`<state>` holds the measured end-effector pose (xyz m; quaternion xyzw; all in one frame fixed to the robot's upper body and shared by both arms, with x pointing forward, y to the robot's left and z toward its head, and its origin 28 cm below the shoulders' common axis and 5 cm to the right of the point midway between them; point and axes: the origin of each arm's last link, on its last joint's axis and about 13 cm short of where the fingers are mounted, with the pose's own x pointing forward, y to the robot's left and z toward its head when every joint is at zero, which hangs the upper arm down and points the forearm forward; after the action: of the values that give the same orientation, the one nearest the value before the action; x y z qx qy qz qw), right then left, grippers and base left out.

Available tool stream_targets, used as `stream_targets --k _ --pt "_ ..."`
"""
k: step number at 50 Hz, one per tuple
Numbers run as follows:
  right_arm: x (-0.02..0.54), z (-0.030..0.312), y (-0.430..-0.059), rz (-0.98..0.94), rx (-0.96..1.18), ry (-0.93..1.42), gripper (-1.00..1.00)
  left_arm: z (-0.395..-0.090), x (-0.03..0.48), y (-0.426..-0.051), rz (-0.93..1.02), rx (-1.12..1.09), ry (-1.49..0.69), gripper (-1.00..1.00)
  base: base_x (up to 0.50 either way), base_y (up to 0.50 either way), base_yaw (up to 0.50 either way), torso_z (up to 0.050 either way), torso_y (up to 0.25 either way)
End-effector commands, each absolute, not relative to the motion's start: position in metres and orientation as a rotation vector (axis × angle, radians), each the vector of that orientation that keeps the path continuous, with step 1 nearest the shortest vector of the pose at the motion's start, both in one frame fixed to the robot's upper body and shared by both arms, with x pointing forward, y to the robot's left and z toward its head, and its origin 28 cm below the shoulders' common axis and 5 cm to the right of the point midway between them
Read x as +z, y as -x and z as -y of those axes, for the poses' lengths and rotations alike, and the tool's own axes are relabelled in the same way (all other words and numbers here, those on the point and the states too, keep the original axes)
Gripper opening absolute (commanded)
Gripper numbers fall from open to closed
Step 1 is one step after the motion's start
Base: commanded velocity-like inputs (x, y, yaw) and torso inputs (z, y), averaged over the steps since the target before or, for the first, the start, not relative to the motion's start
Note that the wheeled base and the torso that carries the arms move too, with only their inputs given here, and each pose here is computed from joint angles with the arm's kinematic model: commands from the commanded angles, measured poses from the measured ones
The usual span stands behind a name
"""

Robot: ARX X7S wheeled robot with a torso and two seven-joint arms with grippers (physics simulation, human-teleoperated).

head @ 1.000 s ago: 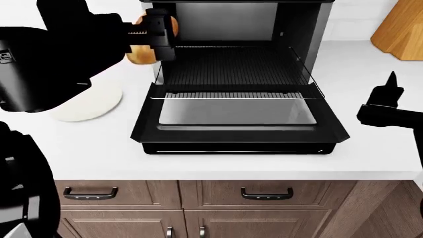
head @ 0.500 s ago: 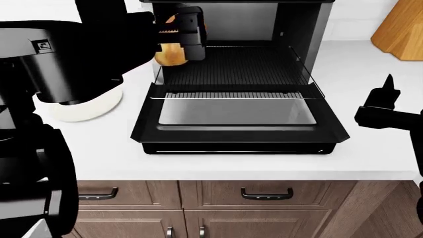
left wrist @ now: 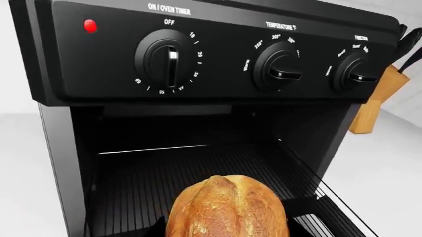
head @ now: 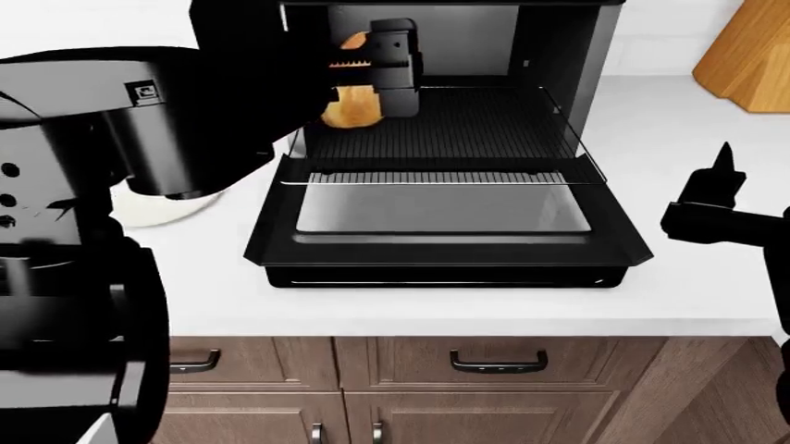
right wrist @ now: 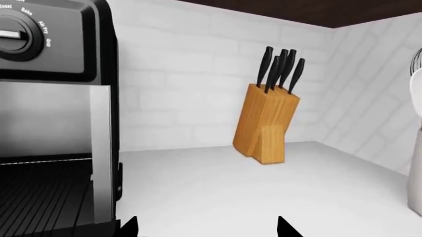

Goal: Place the bread on the rack of the toaster oven.

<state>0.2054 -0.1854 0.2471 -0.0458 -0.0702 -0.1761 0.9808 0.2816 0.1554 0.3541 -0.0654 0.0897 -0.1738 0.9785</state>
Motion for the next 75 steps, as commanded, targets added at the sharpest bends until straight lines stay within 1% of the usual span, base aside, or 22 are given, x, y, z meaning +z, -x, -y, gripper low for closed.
stream_targets --k 1,17,26,27,43,48,62,68,75 --pt "0.246 0.186 -0.206 0.139 -0.353 0.092 1.00 -0.145 0.350 -0.286 -0.180 -0.335 0.134 -1.00 0.00 0.00 0.00 0.000 0.000" --pt "0.247 0.186 -0.206 0.140 -0.350 0.091 1.00 -0.135 0.343 -0.292 -0.165 -0.309 0.118 -1.00 0.00 0.00 0.00 0.000 0.001" --pt "0.246 0.186 -0.205 0.139 -0.350 0.092 1.00 -0.135 0.337 -0.294 -0.178 -0.286 0.107 -1.00 0.00 0.00 0.00 0.000 0.000" --pt "0.246 0.186 -0.205 0.140 -0.350 0.091 1.00 -0.135 0.337 -0.294 -0.177 -0.285 0.105 1.00 0.00 0.00 0.00 0.000 0.000" --pt "0.244 0.186 -0.205 0.138 -0.347 0.089 1.00 -0.134 0.337 -0.297 -0.193 -0.284 0.116 1.00 0.00 0.00 0.00 0.000 0.000" --pt "0.243 0.185 -0.206 0.137 -0.346 0.088 1.00 -0.136 0.341 -0.291 -0.177 -0.302 0.138 1.00 0.00 0.00 0.00 0.000 0.000" --pt "0.245 0.184 -0.205 0.144 -0.343 0.095 1.00 -0.154 0.336 -0.274 -0.140 -0.309 0.157 1.00 0.00 0.00 0.00 0.000 0.000" --pt "0.248 0.182 -0.203 0.152 -0.340 0.113 1.00 -0.162 0.327 -0.275 -0.128 -0.283 0.157 1.00 0.00 0.00 0.00 0.000 0.000" --pt "0.249 0.182 -0.201 0.157 -0.343 0.117 1.00 -0.174 0.330 -0.271 -0.079 -0.246 0.184 1.00 0.00 0.00 0.00 0.000 0.000"
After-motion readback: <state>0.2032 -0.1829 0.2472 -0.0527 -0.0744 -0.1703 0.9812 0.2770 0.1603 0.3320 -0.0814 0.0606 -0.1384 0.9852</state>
